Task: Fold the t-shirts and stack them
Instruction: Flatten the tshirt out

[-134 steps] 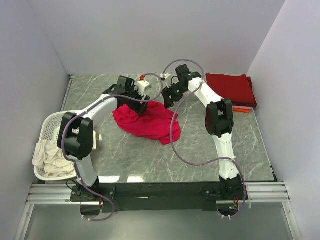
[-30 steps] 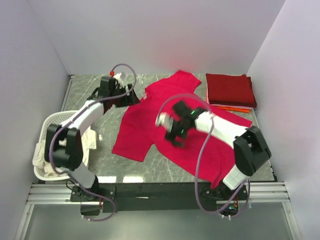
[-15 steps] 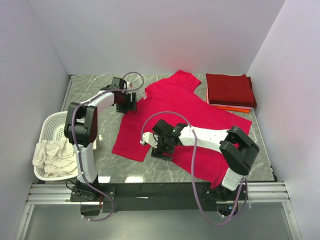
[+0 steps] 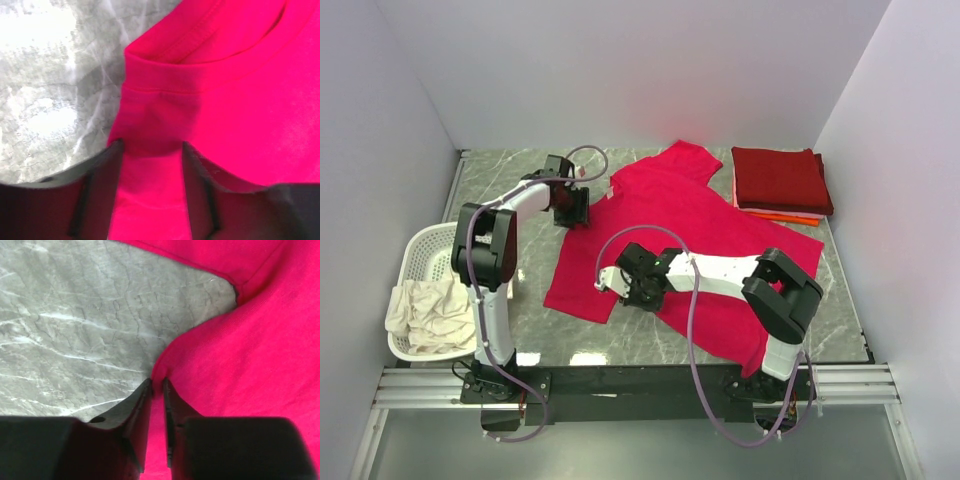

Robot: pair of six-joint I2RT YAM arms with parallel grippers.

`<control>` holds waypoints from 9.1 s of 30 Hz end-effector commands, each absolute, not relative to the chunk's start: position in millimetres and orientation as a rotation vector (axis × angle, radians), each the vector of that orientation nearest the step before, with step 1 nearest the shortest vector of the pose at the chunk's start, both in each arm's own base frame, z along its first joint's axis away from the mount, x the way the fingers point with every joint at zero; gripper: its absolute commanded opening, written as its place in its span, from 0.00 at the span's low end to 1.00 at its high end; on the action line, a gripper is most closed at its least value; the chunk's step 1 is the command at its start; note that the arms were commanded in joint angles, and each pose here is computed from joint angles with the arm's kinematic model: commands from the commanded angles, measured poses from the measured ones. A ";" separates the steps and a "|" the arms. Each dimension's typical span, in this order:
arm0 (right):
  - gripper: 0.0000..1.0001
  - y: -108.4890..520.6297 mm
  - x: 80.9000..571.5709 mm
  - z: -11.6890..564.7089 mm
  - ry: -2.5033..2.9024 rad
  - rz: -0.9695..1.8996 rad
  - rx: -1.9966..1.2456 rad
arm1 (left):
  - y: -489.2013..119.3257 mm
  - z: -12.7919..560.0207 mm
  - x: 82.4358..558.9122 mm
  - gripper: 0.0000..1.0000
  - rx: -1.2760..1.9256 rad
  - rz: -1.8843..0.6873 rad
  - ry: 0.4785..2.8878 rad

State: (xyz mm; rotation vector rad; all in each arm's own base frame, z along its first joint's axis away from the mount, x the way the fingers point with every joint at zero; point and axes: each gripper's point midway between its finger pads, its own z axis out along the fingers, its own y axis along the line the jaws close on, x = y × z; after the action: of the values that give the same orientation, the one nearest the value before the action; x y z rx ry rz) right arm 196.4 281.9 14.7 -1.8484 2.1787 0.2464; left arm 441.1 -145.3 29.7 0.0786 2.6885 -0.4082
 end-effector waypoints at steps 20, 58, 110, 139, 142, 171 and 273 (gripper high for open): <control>0.05 315.5 73.3 37.3 1.657 0.596 -2.516 | -85.2 107.5 263.6 0.01 -0.643 -0.673 2.483; 0.56 3.7 359.3 119.6 2.432 0.414 -0.310 | -173.4 117.7 649.6 0.47 0.269 -0.694 2.092; 0.56 12.7 347.4 112.9 2.433 0.508 -0.365 | -98.0 51.4 595.4 0.45 -0.319 -0.682 2.435; 0.57 -14.9 357.2 115.9 2.450 0.405 -0.256 | -95.3 -12.5 570.8 0.22 -0.097 -0.085 2.643; 0.57 -19.4 358.2 117.0 2.451 0.394 -0.238 | -93.0 -15.8 568.1 0.18 -0.069 -0.013 2.649; 0.54 -83.9 396.7 67.1 2.609 0.310 0.020 | -75.2 92.0 584.9 0.00 -0.174 -0.267 2.413; 0.23 -68.6 420.7 18.5 2.701 0.060 -0.195 | -81.1 91.1 568.1 0.00 -0.103 -0.303 2.438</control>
State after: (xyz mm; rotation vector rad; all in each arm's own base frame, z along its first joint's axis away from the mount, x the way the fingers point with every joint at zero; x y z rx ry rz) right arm 423.5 -64.2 17.8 -0.1655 2.6900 0.0734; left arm 563.5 -77.2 54.2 -0.1490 2.5142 -0.2795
